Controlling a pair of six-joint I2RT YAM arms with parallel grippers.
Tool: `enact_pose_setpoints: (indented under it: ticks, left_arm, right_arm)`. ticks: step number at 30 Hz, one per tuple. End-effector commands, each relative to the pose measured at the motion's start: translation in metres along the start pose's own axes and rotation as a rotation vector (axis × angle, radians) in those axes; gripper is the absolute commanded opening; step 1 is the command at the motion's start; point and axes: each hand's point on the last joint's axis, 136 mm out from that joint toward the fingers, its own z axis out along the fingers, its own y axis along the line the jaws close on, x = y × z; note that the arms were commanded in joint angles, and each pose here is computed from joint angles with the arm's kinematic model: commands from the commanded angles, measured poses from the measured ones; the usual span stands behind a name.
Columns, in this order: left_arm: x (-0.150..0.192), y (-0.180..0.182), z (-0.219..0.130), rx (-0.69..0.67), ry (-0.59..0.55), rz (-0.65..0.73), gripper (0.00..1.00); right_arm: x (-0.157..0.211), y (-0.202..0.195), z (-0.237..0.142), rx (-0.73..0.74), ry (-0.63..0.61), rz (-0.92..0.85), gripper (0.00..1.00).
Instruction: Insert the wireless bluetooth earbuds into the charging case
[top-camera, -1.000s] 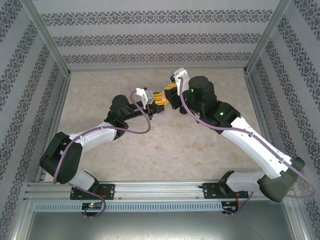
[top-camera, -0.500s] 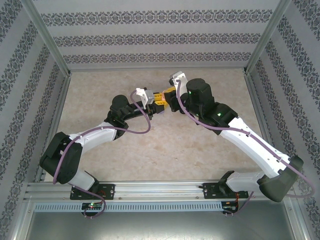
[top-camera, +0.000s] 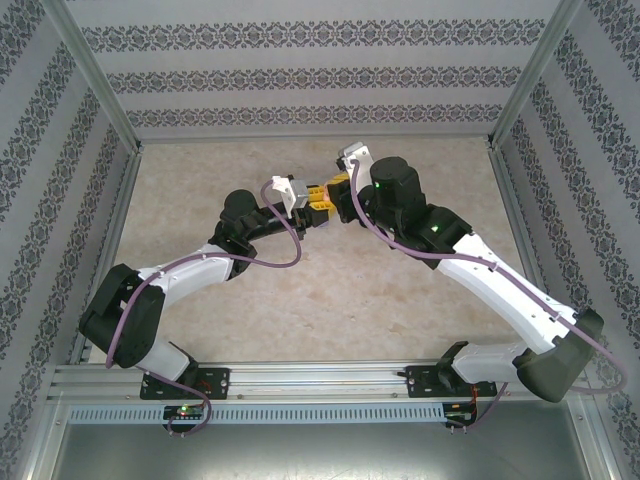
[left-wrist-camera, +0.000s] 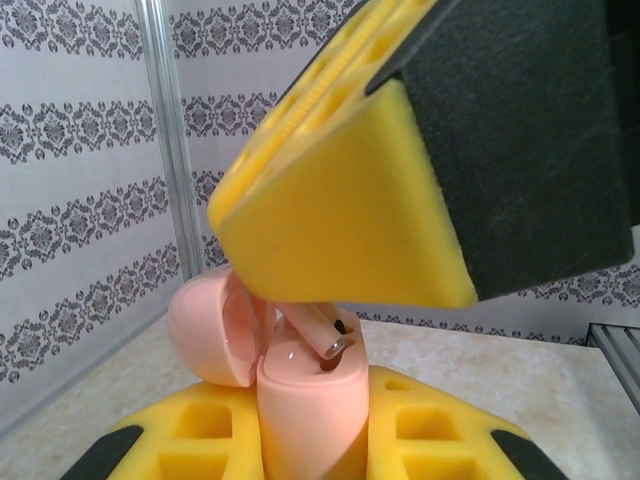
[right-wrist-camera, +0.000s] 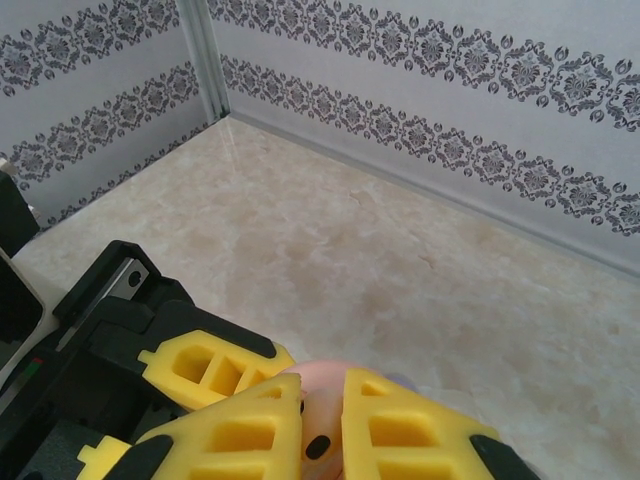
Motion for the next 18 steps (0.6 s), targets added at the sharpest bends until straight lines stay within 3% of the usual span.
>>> enact_pose_setpoints:
  ticks: [1, 18]
  left_arm:
    - [-0.038, 0.001, -0.005, -0.013, -0.086, 0.068, 0.0]
    - [-0.043, 0.013, -0.006, -0.087, -0.114, 0.064, 0.0]
  right_arm:
    - [0.014, 0.003, 0.002, 0.009, 0.027, -0.036, 0.12]
    - [0.037, 0.028, -0.002, -0.066, 0.037, -0.099, 0.12]
